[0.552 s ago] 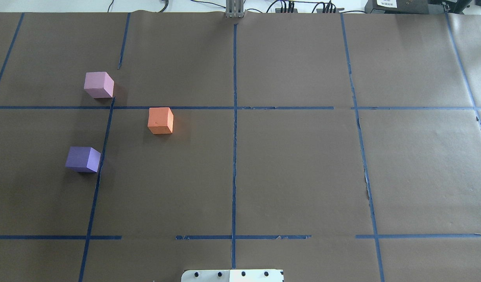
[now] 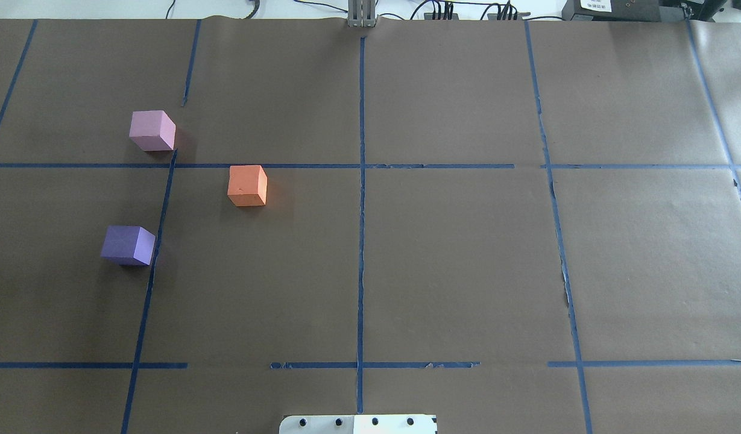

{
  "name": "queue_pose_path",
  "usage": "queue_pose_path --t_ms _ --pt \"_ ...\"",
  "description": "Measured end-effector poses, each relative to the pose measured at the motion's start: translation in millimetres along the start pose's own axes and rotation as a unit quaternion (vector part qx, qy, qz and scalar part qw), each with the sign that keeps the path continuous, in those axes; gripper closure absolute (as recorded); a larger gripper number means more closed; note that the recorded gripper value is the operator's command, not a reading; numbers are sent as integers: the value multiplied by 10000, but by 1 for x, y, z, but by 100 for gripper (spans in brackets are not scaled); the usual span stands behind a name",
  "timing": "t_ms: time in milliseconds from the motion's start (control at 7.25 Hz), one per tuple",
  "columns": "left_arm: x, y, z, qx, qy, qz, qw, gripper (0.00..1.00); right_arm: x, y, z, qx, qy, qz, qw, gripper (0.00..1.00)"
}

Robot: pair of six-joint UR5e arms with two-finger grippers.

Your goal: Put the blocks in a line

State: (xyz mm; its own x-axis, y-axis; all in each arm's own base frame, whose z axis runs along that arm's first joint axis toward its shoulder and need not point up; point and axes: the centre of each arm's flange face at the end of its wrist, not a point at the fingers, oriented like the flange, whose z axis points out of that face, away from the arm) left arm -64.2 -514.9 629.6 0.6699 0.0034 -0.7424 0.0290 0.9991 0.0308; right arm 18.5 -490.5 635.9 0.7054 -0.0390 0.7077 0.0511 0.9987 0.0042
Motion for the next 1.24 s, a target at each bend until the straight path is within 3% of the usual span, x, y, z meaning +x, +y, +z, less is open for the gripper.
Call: queue_pose_path --t_ms 414,690,828,966,1241 --pt "115 -26 10 -53 127 411 9991 0 0 0 0 -1 0 0 10000 0" --pt "267 -52 33 -149 234 746 9968 0 0 0 0 -2 0 1 10000 0" --pt "359 -57 53 -111 114 890 9959 0 0 0 0 0 0 0 10000 0" --pt "443 -50 74 -17 -3 908 9959 0 0 0 0 0 0 0 10000 0" --pt "535 -31 97 37 14 766 9971 0 0 0 0 0 0 0 10000 0"
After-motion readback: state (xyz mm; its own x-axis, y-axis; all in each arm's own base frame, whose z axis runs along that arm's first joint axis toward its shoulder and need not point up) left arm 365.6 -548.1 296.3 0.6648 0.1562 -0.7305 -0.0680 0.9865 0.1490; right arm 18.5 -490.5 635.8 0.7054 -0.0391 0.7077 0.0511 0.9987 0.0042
